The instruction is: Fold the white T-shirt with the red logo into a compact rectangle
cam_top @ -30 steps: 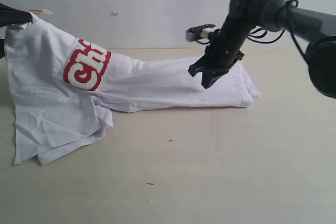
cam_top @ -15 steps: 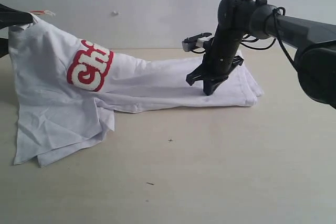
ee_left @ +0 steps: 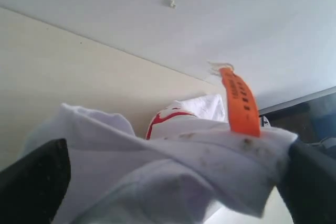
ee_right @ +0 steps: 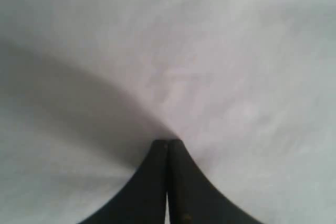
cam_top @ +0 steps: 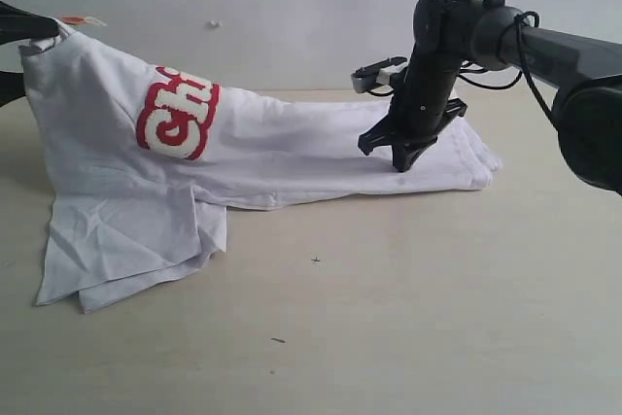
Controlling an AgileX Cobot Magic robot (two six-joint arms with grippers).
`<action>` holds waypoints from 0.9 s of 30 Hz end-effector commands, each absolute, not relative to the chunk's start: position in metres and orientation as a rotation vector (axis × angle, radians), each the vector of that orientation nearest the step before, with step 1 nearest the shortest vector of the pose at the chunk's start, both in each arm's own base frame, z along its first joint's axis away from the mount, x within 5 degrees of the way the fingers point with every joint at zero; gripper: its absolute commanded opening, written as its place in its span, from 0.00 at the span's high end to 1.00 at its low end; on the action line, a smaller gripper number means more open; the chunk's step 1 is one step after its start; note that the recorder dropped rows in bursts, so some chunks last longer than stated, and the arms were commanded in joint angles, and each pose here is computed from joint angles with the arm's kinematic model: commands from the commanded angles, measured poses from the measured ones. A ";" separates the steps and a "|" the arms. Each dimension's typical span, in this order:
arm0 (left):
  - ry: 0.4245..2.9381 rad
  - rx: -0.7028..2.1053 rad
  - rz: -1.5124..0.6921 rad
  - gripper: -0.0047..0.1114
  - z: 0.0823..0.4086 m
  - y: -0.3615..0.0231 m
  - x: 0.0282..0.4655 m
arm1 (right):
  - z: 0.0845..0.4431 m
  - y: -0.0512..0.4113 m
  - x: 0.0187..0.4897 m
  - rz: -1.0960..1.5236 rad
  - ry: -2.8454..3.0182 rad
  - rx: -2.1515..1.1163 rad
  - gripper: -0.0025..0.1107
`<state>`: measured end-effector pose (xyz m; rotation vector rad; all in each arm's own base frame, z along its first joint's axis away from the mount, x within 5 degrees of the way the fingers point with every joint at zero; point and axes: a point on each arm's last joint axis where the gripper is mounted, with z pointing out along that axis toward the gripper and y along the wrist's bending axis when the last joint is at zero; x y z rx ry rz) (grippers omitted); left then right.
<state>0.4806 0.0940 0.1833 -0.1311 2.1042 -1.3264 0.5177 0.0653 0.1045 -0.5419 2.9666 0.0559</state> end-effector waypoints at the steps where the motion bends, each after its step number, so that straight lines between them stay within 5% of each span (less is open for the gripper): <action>1: 2.087 -0.145 -1.346 0.06 0.194 0.092 0.481 | 0.074 0.041 0.514 -0.051 3.061 -0.548 0.98; 20: 2.055 -0.113 -1.325 0.06 0.217 0.090 0.478 | 0.080 0.032 0.515 -0.061 3.051 -0.541 0.98; 27: 2.303 0.335 -1.043 0.06 0.197 0.066 0.470 | 0.093 0.029 0.516 -0.107 3.026 -0.549 0.98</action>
